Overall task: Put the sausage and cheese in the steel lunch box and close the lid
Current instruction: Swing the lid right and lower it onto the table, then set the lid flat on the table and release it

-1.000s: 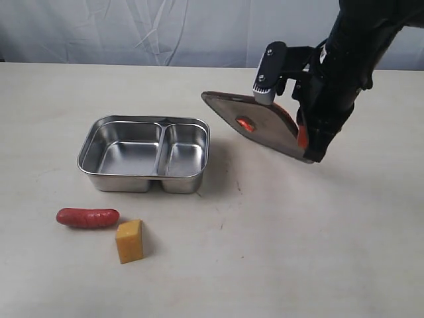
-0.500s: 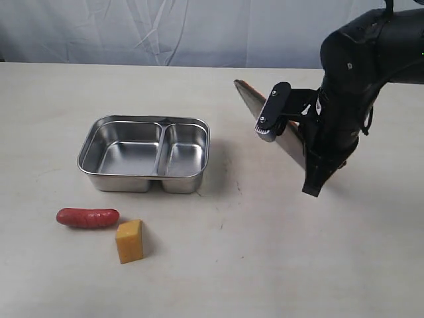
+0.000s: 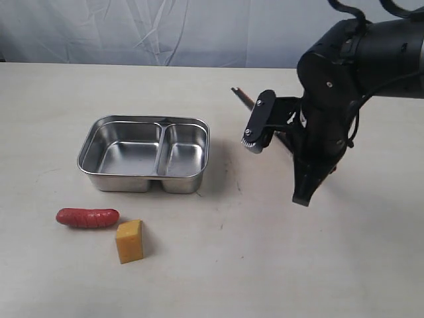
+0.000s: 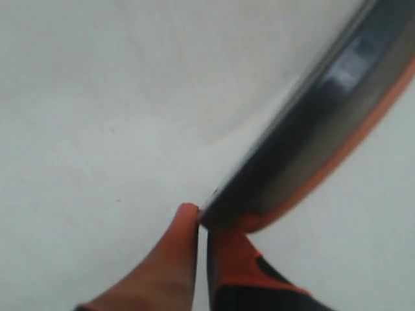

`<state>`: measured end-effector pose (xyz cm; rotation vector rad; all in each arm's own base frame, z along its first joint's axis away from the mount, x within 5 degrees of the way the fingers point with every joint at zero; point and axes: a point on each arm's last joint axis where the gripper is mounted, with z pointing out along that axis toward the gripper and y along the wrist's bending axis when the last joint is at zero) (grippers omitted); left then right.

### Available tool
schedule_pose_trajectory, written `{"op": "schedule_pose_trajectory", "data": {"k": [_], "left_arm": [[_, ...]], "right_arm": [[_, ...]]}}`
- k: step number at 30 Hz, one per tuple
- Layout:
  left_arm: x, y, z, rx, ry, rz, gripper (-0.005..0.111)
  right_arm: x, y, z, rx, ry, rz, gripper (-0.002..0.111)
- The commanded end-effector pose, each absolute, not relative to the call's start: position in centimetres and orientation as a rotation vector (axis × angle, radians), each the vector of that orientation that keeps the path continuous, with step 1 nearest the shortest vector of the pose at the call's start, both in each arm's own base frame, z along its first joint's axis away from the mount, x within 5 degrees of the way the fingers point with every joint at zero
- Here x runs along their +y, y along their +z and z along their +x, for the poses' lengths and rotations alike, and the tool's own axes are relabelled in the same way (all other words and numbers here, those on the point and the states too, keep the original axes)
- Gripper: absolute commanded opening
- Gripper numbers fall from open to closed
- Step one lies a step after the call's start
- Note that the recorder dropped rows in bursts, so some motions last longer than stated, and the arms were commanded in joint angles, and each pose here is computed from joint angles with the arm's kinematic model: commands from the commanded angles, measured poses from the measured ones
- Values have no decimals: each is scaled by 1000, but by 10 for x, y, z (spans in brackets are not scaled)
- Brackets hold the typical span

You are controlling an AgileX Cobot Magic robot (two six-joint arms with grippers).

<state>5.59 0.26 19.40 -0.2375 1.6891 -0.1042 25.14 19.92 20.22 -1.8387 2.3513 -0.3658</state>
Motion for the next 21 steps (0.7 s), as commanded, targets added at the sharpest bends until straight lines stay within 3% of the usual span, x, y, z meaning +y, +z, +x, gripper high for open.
{"op": "schedule_pose_trajectory", "data": {"k": [1, 9, 21], "left_arm": [[3, 194, 56, 1677, -108, -245, 0], [3, 194, 56, 1677, -108, -245, 0], [3, 194, 56, 1677, -108, -245, 0]], "right_arm": [[215, 192, 238, 2351, -329, -1908, -1], [211, 168, 231, 2511, -434, -2017, -1], [222, 166, 227, 2437, -372, -2046, -1]]}}
